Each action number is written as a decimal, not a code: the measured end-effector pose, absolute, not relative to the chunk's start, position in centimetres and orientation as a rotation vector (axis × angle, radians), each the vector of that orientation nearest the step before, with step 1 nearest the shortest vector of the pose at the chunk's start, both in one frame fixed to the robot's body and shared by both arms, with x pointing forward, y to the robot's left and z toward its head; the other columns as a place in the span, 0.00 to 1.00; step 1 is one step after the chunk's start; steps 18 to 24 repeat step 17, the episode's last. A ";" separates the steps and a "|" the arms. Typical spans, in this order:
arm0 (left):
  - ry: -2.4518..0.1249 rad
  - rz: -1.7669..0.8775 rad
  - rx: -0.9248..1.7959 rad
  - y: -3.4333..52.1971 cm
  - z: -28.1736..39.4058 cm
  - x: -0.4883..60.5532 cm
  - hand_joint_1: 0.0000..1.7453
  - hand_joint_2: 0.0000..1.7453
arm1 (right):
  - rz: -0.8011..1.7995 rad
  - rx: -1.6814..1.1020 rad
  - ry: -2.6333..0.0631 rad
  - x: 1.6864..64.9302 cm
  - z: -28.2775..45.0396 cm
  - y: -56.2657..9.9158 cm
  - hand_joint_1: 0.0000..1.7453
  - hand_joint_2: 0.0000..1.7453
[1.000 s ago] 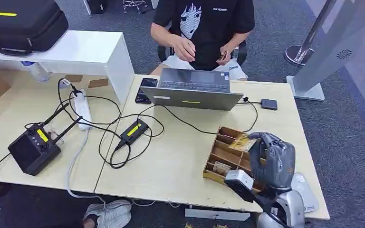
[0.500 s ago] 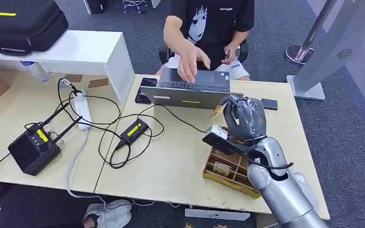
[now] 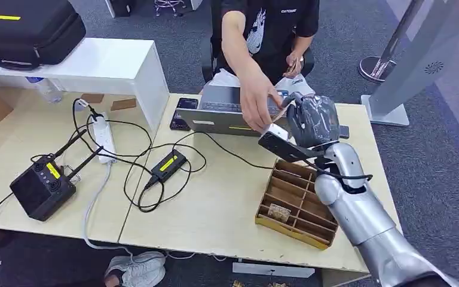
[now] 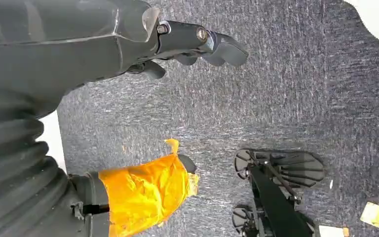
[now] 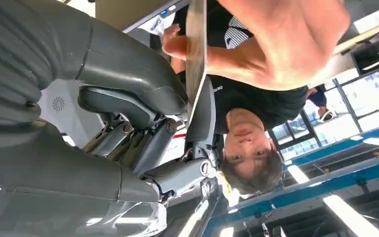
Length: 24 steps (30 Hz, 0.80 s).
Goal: Pass the card to the sensor for recognition and then transmit it.
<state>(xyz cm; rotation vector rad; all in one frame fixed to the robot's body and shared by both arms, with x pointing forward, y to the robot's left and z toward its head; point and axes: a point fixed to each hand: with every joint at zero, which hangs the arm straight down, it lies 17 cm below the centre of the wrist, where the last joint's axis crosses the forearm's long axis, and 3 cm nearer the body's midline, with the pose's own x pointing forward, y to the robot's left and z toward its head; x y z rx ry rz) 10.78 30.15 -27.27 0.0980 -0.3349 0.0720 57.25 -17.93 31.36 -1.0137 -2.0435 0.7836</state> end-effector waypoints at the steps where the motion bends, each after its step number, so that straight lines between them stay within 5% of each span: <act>1: -0.335 0.072 0.098 30.2 -27.3 10.8 0.00 1.00 | 0.786 -1.014 -2.042 57.3 31.3 -17.9 1.00 1.00; 2: -0.335 0.072 0.098 30.2 -27.3 10.8 0.00 1.00 | 0.785 -1.011 -2.042 57.4 31.3 -17.9 0.99 1.00; 3: -0.335 0.072 0.098 30.2 -27.3 10.8 0.00 1.00 | 0.779 -1.003 -2.043 57.4 31.3 -17.9 0.37 1.00; 4: -0.335 0.072 0.098 30.2 -27.3 10.8 0.00 1.00 | 0.777 -1.001 -2.045 57.4 31.2 -17.9 0.00 1.00; 17: -0.335 0.115 0.107 30.5 -27.3 10.8 0.00 1.00 | 0.616 -0.602 -2.056 55.0 27.4 -16.7 0.00 1.00; 24: -0.335 0.115 0.107 30.5 -27.3 10.8 0.00 1.00 | 0.616 -0.602 -2.056 55.0 27.4 -16.7 0.00 1.00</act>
